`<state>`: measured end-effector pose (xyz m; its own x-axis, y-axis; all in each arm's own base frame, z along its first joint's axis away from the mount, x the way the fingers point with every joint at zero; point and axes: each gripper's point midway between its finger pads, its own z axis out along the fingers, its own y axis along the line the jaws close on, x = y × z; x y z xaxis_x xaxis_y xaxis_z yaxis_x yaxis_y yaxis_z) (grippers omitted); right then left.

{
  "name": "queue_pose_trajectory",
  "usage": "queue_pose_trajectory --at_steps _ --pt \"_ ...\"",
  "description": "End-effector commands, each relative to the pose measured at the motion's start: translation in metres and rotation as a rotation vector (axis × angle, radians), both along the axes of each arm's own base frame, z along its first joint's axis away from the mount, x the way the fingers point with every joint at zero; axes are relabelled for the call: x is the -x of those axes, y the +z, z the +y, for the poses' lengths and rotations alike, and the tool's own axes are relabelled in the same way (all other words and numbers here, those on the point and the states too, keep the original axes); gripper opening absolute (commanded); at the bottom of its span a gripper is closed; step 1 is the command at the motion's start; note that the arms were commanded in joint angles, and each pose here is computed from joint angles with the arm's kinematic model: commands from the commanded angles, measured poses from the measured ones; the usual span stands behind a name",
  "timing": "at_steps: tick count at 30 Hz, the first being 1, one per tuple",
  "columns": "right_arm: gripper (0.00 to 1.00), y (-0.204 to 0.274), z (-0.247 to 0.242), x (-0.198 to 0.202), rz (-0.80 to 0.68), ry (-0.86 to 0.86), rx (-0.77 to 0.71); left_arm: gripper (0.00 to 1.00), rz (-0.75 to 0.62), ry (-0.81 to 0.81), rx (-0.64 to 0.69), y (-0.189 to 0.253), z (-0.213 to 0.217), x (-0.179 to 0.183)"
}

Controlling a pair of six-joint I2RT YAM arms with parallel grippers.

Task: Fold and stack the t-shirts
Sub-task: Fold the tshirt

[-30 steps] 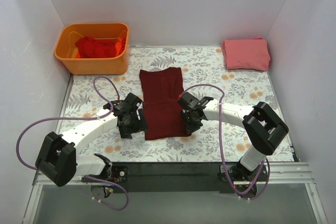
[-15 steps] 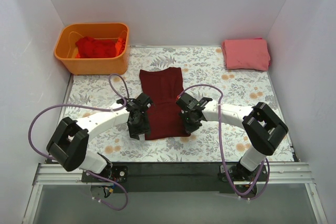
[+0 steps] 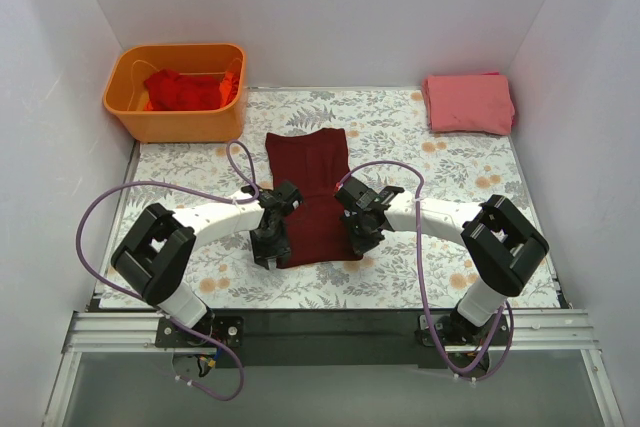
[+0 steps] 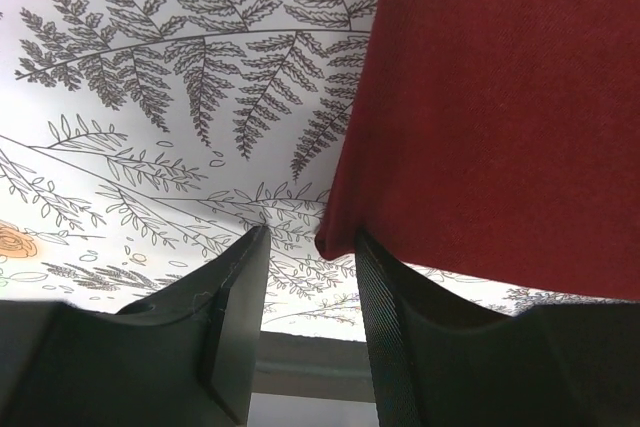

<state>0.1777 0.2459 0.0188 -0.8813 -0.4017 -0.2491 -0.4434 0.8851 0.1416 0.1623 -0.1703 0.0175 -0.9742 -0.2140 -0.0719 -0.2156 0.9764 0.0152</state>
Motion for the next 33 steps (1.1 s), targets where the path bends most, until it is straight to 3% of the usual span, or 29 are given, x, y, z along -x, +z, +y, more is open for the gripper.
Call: queue_pose_trajectory --at_steps 1,9,15,16,21,29,33 --pt "0.01 -0.024 -0.014 0.023 0.081 0.034 0.082 0.39 -0.024 0.005 0.013 -0.002 -0.005 -0.004" --pt "0.01 -0.025 -0.014 0.024 0.089 0.036 0.082 0.36 0.001 0.0 0.014 -0.015 -0.007 0.004" --pt "0.01 -0.022 -0.011 0.023 0.086 0.045 0.068 0.02 0.049 0.023 -0.02 -0.032 0.005 0.02" --pt "0.01 -0.02 -0.009 0.023 0.085 0.046 0.061 0.0 0.061 0.026 -0.032 -0.034 0.008 0.023" --pt "0.01 0.004 0.002 0.047 0.164 0.095 -0.027 0.0 0.055 0.034 -0.065 -0.017 0.018 0.04" --pt "0.01 0.037 -0.029 0.144 0.354 0.149 -0.049 0.0 0.074 -0.036 -0.059 0.034 0.013 0.109" --pt "0.01 0.068 -0.037 0.161 0.366 0.154 -0.116 0.0 0.128 -0.078 0.037 0.065 -0.006 0.142"
